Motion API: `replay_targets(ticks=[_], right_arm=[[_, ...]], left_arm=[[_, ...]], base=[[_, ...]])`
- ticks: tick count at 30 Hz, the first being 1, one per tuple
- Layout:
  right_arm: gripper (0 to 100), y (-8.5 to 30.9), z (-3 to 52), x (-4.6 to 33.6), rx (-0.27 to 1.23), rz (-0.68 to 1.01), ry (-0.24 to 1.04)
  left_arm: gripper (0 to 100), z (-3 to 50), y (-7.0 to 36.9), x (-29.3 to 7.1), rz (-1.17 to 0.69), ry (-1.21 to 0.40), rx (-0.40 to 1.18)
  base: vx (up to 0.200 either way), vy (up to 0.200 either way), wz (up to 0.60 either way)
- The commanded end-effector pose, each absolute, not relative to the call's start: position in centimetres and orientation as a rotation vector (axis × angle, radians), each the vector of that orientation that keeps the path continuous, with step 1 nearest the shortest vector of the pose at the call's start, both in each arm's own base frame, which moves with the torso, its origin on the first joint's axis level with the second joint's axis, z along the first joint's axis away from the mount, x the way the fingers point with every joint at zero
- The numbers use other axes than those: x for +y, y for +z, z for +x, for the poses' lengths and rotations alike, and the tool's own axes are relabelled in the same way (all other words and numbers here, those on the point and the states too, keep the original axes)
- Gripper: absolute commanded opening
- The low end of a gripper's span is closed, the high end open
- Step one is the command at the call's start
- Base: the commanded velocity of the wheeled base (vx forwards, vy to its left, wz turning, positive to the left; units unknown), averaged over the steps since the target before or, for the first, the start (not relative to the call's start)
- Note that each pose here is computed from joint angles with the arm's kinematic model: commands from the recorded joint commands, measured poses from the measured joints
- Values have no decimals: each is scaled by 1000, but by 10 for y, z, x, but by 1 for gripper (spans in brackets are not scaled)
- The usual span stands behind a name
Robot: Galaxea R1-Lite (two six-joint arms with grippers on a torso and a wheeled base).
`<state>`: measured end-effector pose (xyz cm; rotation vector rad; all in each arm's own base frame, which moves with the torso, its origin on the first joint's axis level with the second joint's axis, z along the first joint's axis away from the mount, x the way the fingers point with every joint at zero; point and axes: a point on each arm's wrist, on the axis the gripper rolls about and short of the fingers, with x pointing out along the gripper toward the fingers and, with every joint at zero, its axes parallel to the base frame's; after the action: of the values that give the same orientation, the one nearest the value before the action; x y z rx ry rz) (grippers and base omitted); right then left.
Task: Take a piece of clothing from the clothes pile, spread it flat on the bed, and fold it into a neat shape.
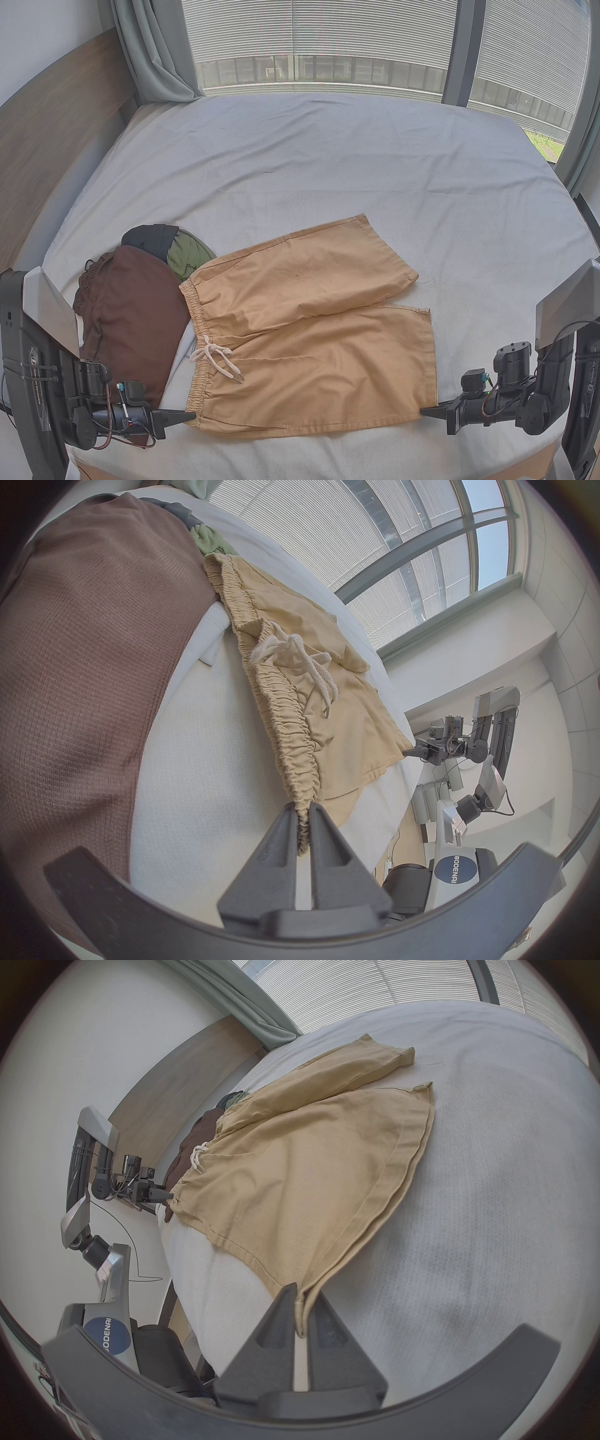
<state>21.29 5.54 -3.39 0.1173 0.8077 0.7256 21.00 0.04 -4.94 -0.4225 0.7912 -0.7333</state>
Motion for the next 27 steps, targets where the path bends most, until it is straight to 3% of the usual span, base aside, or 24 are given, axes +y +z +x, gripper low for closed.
replay_targets(ticks=[1,27], right_arm=[[0,-33,208,55,817,107,732],[0,7,222,61,621,161,794]], left_arm=[[0,205,-51,0,-423,-734,812],[0,224,-9,-7,-481,-802,664]], base=[[0,0,0],[0,0,0]])
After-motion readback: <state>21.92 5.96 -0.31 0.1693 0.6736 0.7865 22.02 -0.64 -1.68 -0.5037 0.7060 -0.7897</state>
